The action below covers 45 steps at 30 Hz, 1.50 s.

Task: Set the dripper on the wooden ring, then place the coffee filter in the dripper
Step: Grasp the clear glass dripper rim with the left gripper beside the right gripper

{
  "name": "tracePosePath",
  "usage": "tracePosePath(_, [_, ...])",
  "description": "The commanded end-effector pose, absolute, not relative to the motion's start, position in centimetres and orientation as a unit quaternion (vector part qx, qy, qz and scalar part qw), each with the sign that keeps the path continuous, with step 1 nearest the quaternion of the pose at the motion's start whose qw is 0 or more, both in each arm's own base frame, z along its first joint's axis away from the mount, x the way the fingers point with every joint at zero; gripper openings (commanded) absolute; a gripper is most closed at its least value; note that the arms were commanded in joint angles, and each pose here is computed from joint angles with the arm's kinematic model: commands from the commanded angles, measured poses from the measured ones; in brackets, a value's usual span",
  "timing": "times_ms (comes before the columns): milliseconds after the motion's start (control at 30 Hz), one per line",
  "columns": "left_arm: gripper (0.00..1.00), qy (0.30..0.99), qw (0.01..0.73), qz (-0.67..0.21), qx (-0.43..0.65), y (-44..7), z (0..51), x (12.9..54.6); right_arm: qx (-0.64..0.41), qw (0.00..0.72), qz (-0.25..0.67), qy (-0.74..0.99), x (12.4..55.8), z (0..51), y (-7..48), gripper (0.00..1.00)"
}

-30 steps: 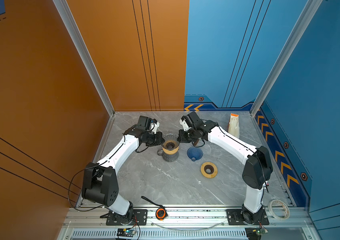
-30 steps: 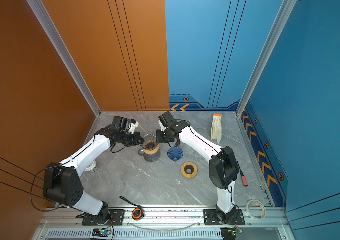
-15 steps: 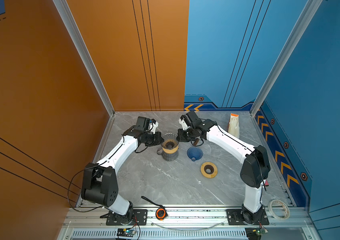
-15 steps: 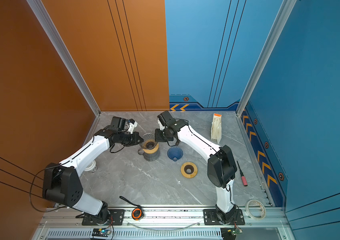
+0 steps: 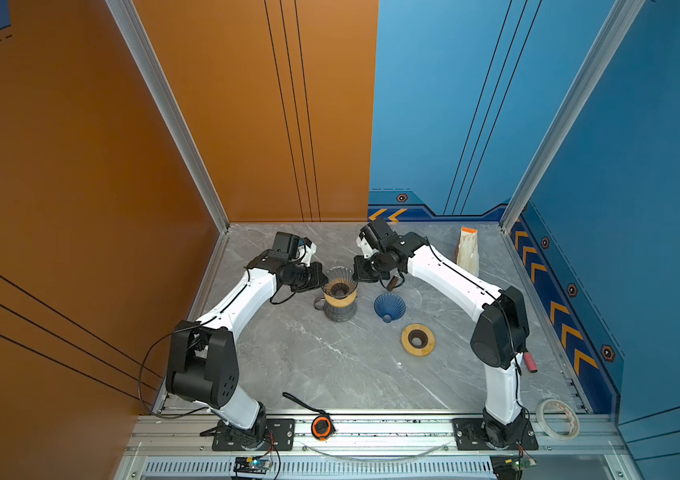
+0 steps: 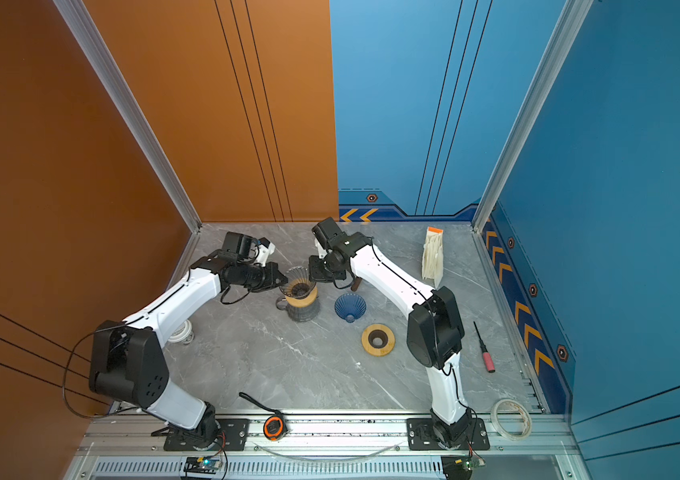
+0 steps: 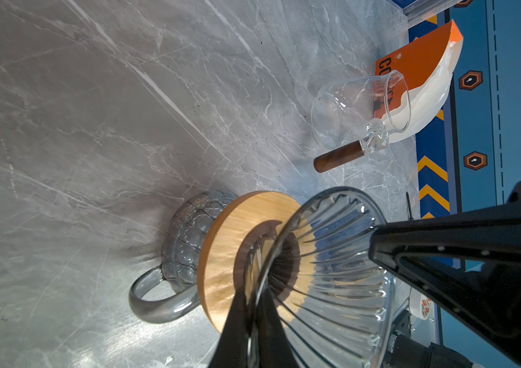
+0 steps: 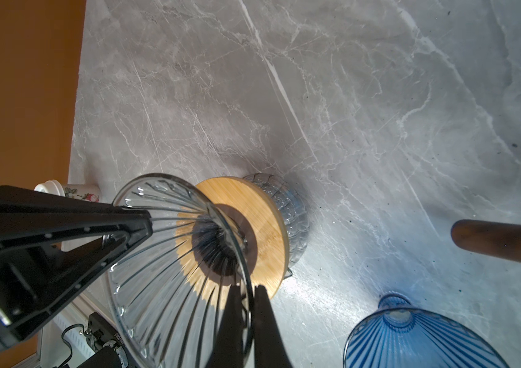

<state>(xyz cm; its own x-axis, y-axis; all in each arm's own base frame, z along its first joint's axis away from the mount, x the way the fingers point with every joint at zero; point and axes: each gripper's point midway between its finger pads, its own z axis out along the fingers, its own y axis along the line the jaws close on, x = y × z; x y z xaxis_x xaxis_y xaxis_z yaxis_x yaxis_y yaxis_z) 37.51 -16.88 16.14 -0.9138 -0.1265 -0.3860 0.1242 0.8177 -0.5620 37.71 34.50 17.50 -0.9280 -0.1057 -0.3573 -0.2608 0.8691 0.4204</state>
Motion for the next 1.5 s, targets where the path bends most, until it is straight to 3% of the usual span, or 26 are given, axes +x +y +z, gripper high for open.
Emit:
tracePosePath(0, [0.07, 0.959, 0.124, -0.254, -0.005, -15.8, 11.2, 34.9, -0.081, 0.079, 0.137, 0.984, 36.2, 10.1, 31.4, 0.00])
tracePosePath(833, [0.12, 0.962, 0.142, -0.232, 0.030, -14.5, 15.2, 34.1, -0.123, 0.095, 0.208, 0.966, 35.7, 14.3, 35.2, 0.04])
tracePosePath(1133, [0.21, 0.958, 0.149, -0.245, 0.030, -15.3, 16.2, 34.8, -0.123, 0.107, 0.213, 0.963, 36.2, 15.2, 35.4, 0.07])
tracePosePath(1467, [0.31, 0.952, 0.168, -0.255, 0.031, -15.9, 17.8, 36.5, -0.116, 0.121, 0.218, 0.961, 37.1, 16.2, 35.2, 0.17])
